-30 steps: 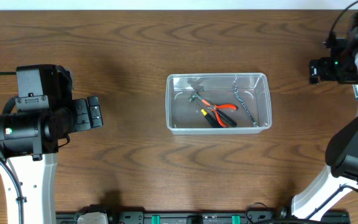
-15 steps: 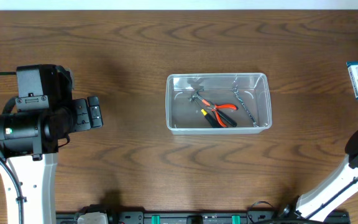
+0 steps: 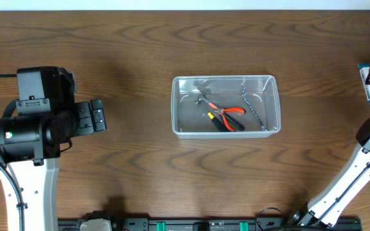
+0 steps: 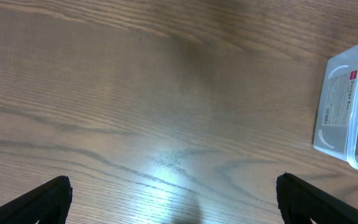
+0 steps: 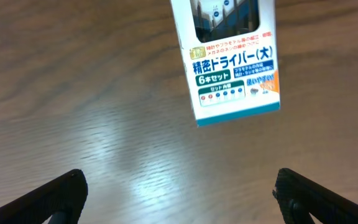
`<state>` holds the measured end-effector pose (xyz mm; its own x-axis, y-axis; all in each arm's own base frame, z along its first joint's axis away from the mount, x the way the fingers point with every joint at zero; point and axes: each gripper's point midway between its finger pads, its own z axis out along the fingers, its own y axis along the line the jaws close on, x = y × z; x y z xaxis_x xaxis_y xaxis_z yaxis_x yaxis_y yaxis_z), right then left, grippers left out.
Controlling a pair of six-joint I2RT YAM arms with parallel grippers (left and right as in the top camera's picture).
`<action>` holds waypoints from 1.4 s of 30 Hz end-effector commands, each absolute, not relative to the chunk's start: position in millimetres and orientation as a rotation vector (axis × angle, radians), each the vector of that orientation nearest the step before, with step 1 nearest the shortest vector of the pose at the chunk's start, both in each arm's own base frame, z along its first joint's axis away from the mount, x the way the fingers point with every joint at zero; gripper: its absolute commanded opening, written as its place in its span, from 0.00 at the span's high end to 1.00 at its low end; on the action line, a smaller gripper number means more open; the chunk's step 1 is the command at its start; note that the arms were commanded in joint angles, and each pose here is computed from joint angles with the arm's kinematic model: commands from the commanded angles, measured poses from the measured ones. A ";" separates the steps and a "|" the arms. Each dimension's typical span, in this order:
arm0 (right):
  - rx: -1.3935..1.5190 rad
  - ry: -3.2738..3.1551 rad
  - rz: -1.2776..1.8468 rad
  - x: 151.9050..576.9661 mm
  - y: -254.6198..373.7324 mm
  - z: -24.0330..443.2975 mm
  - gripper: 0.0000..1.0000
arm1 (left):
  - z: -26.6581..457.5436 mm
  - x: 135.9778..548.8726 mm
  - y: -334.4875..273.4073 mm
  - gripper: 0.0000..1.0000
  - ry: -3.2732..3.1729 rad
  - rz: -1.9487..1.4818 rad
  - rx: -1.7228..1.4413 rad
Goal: Pack container
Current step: 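Move the right gripper right toward the teal screwdriver-set box, then lower the right gripper around the box and close on it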
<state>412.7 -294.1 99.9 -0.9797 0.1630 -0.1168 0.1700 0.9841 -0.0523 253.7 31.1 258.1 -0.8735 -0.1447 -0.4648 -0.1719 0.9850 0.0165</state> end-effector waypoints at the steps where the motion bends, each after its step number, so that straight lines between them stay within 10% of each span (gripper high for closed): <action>1: 0.170 2.998 -0.148 415.8 -309.9 97.7 0.01 | 257.8 253.9 33.7 0.02 2.653 0.088 -0.246; 42: 0.018 2.785 -0.127 474.3 -336.7 56.6 0.01 | 257.8 253.9 33.7 0.02 2.653 0.088 -0.246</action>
